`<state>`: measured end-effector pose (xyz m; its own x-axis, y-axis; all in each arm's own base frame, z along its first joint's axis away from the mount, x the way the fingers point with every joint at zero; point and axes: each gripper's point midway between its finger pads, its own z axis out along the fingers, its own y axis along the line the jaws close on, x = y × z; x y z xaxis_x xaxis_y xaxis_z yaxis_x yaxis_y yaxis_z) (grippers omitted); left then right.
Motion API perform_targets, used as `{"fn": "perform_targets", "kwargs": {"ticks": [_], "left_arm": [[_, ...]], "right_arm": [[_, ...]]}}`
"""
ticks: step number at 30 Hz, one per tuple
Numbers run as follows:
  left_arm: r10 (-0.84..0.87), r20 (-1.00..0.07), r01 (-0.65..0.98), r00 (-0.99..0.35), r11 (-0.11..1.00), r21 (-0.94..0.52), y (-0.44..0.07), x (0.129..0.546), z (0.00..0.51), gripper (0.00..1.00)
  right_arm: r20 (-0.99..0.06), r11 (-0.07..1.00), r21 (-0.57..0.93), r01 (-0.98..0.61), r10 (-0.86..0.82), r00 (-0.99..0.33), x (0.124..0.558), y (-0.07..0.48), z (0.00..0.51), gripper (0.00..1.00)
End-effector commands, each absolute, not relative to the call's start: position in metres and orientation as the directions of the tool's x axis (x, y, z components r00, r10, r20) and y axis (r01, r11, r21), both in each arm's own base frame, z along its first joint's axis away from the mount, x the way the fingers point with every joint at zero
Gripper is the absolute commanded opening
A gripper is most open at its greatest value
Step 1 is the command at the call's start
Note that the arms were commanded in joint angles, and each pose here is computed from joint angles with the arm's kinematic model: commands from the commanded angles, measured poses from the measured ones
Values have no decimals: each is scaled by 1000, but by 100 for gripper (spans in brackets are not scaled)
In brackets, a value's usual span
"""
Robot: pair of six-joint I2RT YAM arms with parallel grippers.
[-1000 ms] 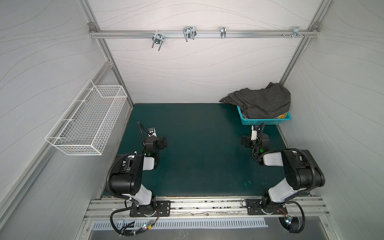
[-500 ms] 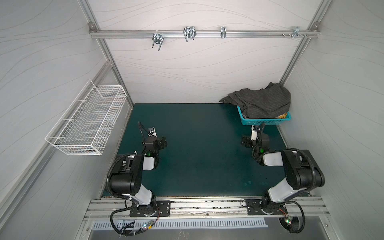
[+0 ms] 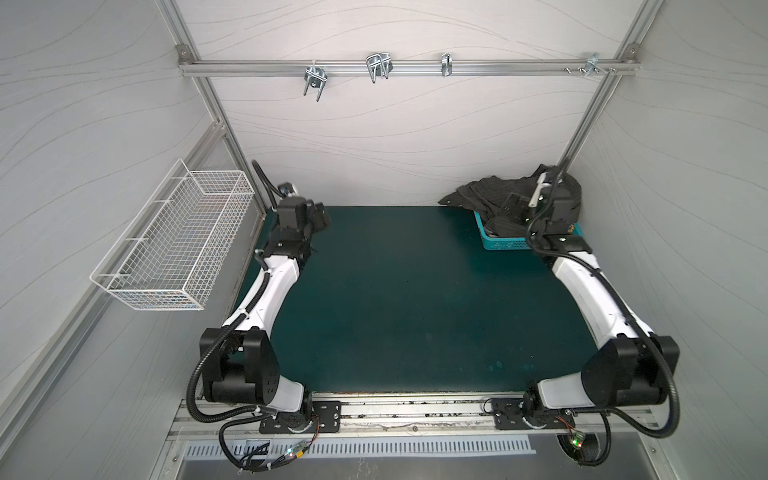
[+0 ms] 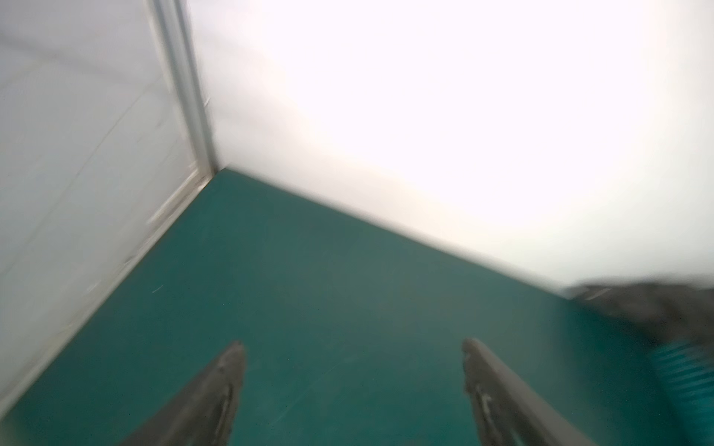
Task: Fold and stack the long sleeve shirts
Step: 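Grasp the grey pinstriped shirt in the basket with the right gripper while the left rises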
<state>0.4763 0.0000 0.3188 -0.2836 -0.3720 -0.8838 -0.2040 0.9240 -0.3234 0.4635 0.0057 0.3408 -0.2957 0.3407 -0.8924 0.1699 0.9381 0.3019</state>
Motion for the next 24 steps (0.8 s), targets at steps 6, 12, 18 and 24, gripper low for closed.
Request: {"fn": "perform_targets", "kwargs": {"ticks": [6, 12, 18, 24], "left_arm": [[-311, -720, -27, -620, 926, -376, -132, 417, 266, 87], [-353, -631, -25, -691, 884, -468, -150, 378, 224, 88], [-330, -574, -29, -750, 883, -469, -157, 352, 193, 88], [-314, -546, -41, -777, 890, -453, -157, 345, 177, 87]], "right_arm": [[-578, 946, 225, 232, 322, -750, 515, 18, 249, 90], [-568, 972, 193, 136, 224, -792, 553, 37, 221, 87], [-555, 977, 145, 157, 211, -804, 578, 28, 176, 85], [-573, 983, 58, 174, 176, -801, 598, 13, 145, 84]]}}
